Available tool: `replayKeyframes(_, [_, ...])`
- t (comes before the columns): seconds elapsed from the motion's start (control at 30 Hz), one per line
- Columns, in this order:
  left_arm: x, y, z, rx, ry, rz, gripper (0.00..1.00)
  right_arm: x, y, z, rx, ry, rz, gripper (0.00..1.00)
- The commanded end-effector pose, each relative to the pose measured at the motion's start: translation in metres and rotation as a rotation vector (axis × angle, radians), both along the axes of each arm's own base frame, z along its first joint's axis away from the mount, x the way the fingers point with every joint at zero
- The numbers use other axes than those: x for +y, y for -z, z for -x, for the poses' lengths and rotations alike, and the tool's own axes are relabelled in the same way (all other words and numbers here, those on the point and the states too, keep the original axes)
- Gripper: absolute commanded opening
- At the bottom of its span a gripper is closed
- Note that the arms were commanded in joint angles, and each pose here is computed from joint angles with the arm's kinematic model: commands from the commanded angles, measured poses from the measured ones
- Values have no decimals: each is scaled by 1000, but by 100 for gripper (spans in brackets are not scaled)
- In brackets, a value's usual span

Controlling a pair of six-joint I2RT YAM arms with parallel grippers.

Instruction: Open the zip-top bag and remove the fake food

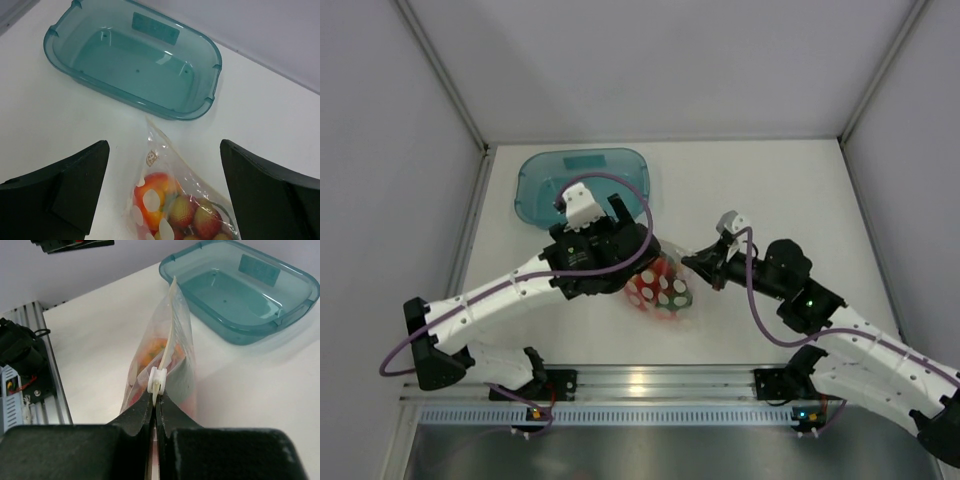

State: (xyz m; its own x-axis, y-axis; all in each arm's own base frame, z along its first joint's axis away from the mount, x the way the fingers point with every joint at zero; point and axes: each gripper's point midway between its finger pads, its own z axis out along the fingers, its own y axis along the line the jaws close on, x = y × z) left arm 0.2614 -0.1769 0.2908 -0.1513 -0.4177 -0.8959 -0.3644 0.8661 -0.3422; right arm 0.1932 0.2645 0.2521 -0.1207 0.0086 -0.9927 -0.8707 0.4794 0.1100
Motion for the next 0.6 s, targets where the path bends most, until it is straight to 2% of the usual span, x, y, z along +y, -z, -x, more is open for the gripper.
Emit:
replayKeyframes(0.0, [-15,-15,-11,-5,118,-195,98,-1,-18,1,-74,-19,87,0])
replayKeyframes(0.03, [-36,-24,-19,-42,180,-134,98,-2,-21,0,-83,-18,90,0])
replayKeyframes(0.07, [-56,-25,-17,-35,311,-98,98,-3,-23,1,-82,-19,102,0])
replayKeyframes(0.13, [-73,-12,-19,-28,488,-162,98,-5,-21,2,-84,-25,127,0])
replayKeyframes(0.17, [-98,-34,-16,-121,627,-59,98,-5,-24,4,-90,-33,129,0])
replayKeyframes(0.2, [-101,-33,-16,-152,703,-132,98,-5,-24,5,-94,-40,132,0])
replayKeyframes(0.3, [-127,-46,-2,-287,914,-154,98,-7,-27,9,-93,-49,139,0])
replayKeyframes(0.4, [-145,-51,14,-369,1096,-182,98,-7,-28,14,-98,-70,142,0])
replayKeyframes(0.5, [-154,-56,23,-420,1206,-208,98,-7,-28,18,-98,-91,136,0])
replayKeyframes(0.57, [-167,-56,43,-460,1369,-218,98,-5,-29,22,-99,-115,133,0])
